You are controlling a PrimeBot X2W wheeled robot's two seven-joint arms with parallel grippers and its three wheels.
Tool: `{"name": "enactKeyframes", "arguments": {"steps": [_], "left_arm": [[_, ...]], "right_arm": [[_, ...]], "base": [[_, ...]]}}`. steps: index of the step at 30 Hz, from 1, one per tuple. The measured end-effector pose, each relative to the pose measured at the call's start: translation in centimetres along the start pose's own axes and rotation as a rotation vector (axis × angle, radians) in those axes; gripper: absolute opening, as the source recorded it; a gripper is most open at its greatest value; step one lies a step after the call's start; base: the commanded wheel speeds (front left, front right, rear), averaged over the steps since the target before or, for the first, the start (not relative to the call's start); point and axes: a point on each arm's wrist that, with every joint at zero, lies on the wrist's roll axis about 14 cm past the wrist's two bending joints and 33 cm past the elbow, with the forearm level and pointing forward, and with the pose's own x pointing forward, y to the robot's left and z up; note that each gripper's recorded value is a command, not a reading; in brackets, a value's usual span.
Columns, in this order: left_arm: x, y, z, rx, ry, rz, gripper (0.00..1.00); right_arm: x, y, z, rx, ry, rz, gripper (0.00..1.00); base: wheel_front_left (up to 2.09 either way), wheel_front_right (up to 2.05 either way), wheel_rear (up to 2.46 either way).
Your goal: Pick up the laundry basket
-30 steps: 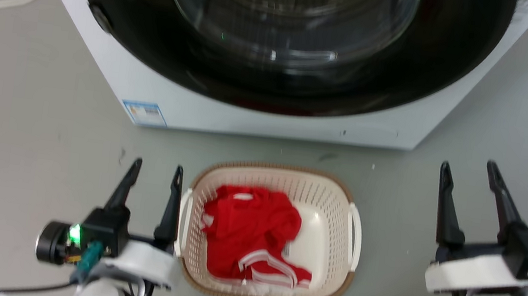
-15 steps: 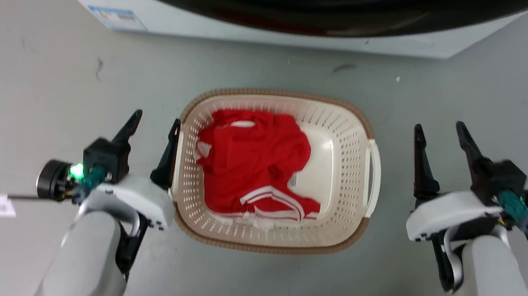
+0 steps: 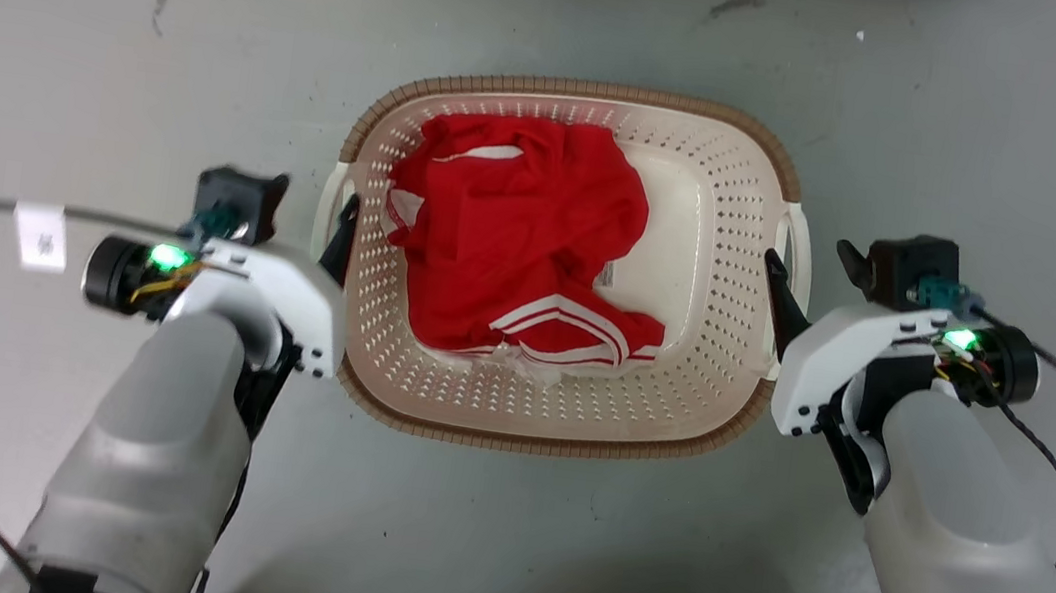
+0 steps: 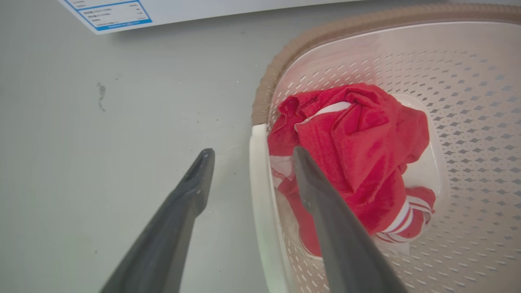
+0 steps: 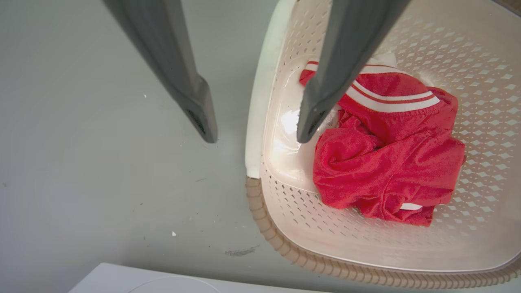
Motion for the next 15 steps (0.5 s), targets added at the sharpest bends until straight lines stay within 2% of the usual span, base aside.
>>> {"name": "enactKeyframes", "arguments": {"steps": [7,15], "left_arm": [[2.4,-0.4,-2.0,-0.006,0.179,-0.037,1.0],[3.4,-0.3,-4.3,0.025,0.357,-0.079,1.0]], "right_arm": [[1.9,0.8,-3.0,0.085,0.206,0.031,1.0],[3.5,0.7,-4.7,0.068,0.38,0.047,1.0]], "base": [[0.0,0.0,0.0],[0.0,0.0,0.0]]}}
